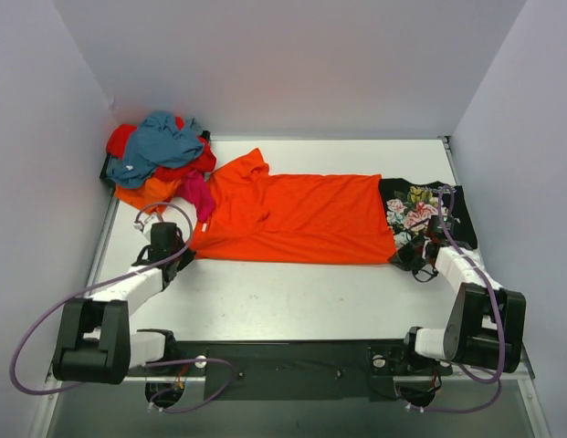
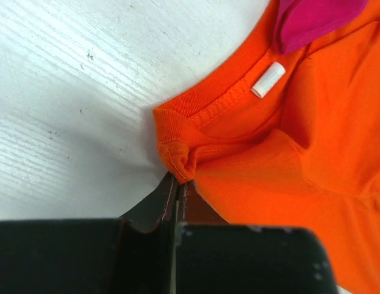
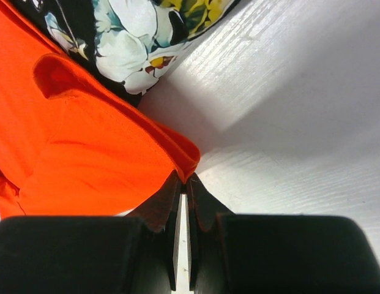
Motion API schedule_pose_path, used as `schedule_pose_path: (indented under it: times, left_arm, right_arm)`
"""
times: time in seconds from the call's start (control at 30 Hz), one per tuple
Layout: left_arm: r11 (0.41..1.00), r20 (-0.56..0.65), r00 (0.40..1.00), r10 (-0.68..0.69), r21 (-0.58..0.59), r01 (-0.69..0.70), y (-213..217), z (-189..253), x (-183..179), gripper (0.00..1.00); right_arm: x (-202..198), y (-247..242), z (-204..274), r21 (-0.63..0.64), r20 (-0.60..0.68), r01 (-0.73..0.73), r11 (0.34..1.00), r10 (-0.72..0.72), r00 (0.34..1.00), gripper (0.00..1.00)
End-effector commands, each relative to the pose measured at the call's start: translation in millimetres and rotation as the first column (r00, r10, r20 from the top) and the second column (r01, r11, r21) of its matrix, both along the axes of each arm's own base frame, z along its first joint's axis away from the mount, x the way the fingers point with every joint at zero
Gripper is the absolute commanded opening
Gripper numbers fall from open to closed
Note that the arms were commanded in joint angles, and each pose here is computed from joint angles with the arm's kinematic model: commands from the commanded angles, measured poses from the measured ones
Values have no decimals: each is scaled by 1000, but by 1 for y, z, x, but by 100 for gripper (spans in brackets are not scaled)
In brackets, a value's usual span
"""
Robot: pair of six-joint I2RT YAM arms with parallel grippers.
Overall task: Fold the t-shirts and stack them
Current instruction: Fold the flattened tshirt in 1/3 of the way
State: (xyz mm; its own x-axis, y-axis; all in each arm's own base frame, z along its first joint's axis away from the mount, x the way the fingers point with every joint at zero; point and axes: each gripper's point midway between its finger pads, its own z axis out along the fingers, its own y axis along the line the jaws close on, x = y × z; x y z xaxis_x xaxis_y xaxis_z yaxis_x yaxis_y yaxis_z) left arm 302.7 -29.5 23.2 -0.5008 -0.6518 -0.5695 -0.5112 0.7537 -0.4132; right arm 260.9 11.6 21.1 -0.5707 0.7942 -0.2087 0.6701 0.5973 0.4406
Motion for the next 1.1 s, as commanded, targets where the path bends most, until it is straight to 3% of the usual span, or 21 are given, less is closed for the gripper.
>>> schedule_pose_path:
  times: [0.0, 0.13, 0.3, 0.4, 0.53, 0.67, 0.83, 0.9, 0.93, 0.97, 1.0, 1.03, 1.07]
  left_arm:
    - [998, 41, 999, 1, -57, 2, -5, 20, -5, 0]
    - [996, 78, 997, -16, -89, 23, -11, 44, 1, 0]
    - [994, 183, 983, -27, -97, 45, -15, 119, 23, 0]
    - [997, 223, 975, -26, -67, 41, -10, 147, 11, 0]
    - [998, 99, 995, -1, -57, 6, -3, 116, -30, 0]
    - [992, -60, 997, 47, -114, -54, -5, 63, -83, 0]
    - [962, -159, 983, 95, -238, -131, -25, 22, -125, 0]
    - [961, -159, 982, 101, -238, -138, -26, 19, -132, 2]
    - [966, -124, 989, 84, -234, -112, -29, 27, -130, 7]
    - [969, -79, 995, 66, -235, -82, -31, 42, -124, 23]
    - [976, -62, 996, 59, -204, -71, -29, 49, -123, 45]
    - [978, -43, 996, 74, -192, -81, -27, 62, -120, 55]
    - [985, -12, 998, 66, -158, -67, -26, 71, -116, 57]
  right_arm:
    - [-5, -3, 10, -5, -7, 12, 1000, -12, 1000, 0]
    - [2, -1, 22, 18, 10, 27, 999, -27, 1000, 0]
    - [33, -10, 91, 25, 146, 43, 999, -46, 988, 0]
    - [30, -18, 130, -12, 217, 73, 997, -68, 974, 0]
    - [-9, -19, 110, -37, 141, 124, 992, -118, 983, 0]
    - [-68, -10, 54, -21, -51, 180, 984, -180, 982, 0]
    - [-107, -8, 27, -52, -114, 228, 972, -233, 966, 0]
    - [-109, -7, 28, -53, -94, 227, 972, -232, 968, 9]
    - [-106, -4, 32, -35, -78, 211, 977, -213, 974, 48]
    - [-96, -4, 40, -38, -16, 166, 985, -167, 986, 64]
    - [-89, 2, 46, -15, 17, 126, 992, -126, 992, 75]
    - [-78, 4, 60, -38, 79, 74, 997, -71, 994, 75]
    - [-71, 4, 68, -61, 108, 45, 997, -38, 993, 76]
